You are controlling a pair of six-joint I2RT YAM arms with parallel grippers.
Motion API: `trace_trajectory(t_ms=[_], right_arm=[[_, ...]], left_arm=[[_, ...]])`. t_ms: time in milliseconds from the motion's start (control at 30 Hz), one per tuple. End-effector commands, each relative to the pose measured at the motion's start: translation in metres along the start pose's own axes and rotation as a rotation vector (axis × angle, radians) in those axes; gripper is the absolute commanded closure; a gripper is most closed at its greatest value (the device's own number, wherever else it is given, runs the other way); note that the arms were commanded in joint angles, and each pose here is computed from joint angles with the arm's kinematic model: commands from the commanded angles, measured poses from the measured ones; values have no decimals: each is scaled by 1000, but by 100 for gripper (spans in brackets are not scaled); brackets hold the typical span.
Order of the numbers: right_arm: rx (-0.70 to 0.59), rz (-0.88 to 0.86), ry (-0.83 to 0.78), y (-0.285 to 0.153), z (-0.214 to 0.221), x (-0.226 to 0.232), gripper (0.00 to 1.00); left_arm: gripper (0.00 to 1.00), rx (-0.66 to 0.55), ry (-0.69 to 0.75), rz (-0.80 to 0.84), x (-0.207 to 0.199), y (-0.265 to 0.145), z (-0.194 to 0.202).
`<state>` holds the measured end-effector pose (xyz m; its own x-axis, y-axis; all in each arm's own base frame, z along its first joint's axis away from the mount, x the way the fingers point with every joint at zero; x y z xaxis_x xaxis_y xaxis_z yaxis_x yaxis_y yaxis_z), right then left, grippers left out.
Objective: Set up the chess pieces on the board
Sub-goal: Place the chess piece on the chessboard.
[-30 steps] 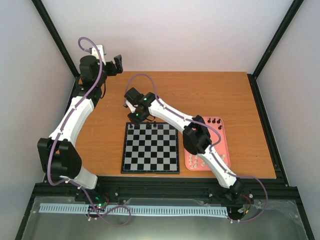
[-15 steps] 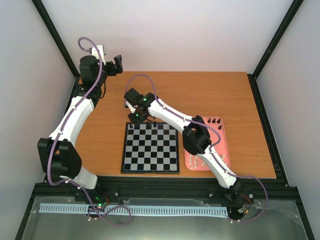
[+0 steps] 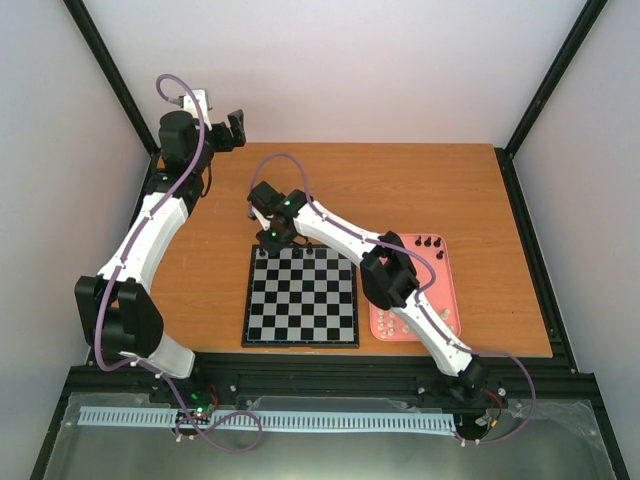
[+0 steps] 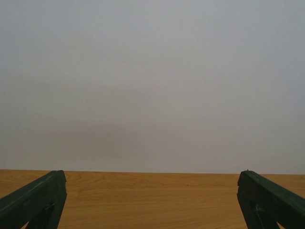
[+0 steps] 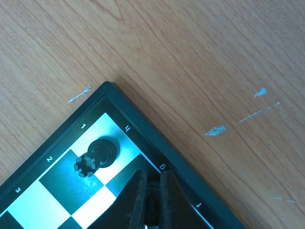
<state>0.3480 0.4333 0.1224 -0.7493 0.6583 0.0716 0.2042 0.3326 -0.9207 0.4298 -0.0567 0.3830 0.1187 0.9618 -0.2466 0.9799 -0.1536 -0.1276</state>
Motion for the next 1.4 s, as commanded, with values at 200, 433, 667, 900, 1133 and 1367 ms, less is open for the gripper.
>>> trace_trajectory(t_ms=[200,433,667,900,1133,1367], right_arm=[[-23,-2,-3,4,-5,6,97],[-34,3,-2,5,-7,5,97],[-34,5,1,8,-7,4,97],[-30,-3,2,10,-6,5,97],[-23,-5,0,13,-5,5,95],[-29,-12,-8,10,-7,6,88]], left_arm=[[0,-49,7,23,-6,-5,-18],[0,-46,9,22,-6,-4,-17],[0,-46,10,23,-6,-4,-17],[0,-45,10,19,-5,-4,-17],[0,-45,11,21,-5,-3,-16],[0,-45,12,16,-5,-3,-16]])
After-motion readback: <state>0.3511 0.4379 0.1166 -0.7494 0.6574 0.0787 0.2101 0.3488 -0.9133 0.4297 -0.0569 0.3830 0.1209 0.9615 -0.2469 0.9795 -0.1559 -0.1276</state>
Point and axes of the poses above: each gripper's point midway between its finger pads, its own y axis out along the fingers, its own x axis along the line the jaws close on, z = x × y, the point moved 7 cm from there along -y, back along the fingers, and after that the axes turned 2 degrees about -y, right-handed, at the moved point
